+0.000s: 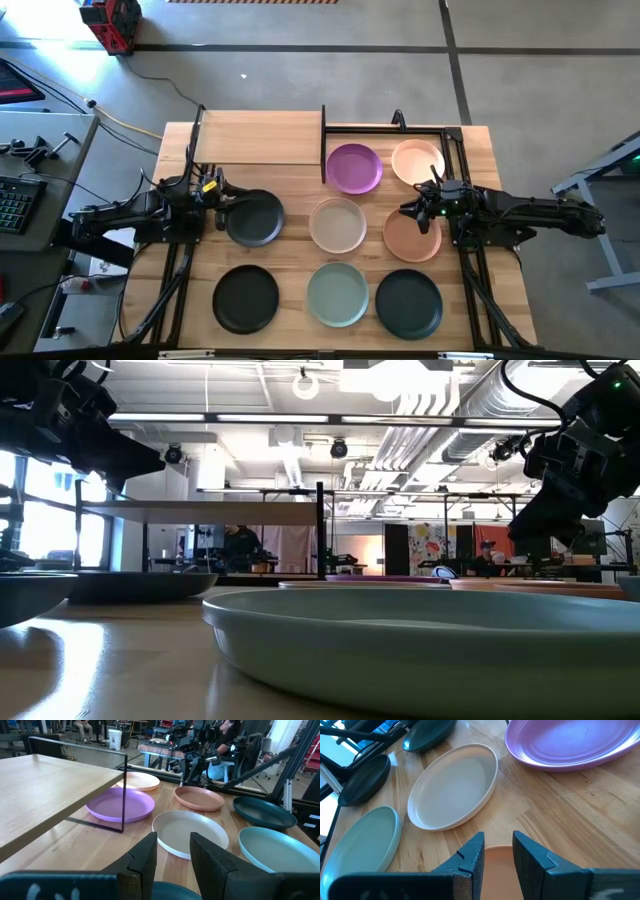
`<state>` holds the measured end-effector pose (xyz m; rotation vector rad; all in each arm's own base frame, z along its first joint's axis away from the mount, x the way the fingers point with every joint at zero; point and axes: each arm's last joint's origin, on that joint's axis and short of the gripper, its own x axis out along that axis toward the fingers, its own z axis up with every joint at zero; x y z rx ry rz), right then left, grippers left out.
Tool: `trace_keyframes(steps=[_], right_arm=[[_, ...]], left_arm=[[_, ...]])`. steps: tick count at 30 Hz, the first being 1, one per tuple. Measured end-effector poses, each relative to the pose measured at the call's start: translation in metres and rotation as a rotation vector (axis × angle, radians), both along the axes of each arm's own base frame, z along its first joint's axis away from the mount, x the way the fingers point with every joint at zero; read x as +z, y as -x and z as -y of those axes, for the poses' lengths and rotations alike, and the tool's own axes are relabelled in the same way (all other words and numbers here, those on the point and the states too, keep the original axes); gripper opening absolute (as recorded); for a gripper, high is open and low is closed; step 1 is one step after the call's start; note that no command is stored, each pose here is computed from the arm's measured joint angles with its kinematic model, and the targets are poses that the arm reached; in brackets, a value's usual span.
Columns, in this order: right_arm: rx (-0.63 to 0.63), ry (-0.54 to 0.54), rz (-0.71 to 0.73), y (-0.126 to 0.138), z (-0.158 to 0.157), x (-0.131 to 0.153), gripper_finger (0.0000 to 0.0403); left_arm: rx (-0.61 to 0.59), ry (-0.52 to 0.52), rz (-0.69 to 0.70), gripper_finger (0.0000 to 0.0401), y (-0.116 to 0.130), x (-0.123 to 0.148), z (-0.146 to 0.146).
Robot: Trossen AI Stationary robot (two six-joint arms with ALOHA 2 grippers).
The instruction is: Place and stack plates onto a shelf
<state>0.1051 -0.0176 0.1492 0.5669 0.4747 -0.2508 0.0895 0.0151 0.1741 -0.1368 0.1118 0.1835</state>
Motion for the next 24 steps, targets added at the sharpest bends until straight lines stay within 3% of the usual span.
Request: trace_keyframes(steps=[16, 24], right_arm=[[0.006, 0.012, -0.001, 0.0, 0.0, 0.0, 0.0084], [0.018, 0.061, 0.044, -0.002, 0.001, 0.004, 0.0084]], left_arm=[[0.009, -0.006, 0.009, 0.0106, 0.0, 0.001, 0.0], [0.073, 0.054, 0.175, 0.0106, 0.0, 0.015, -0.002]])
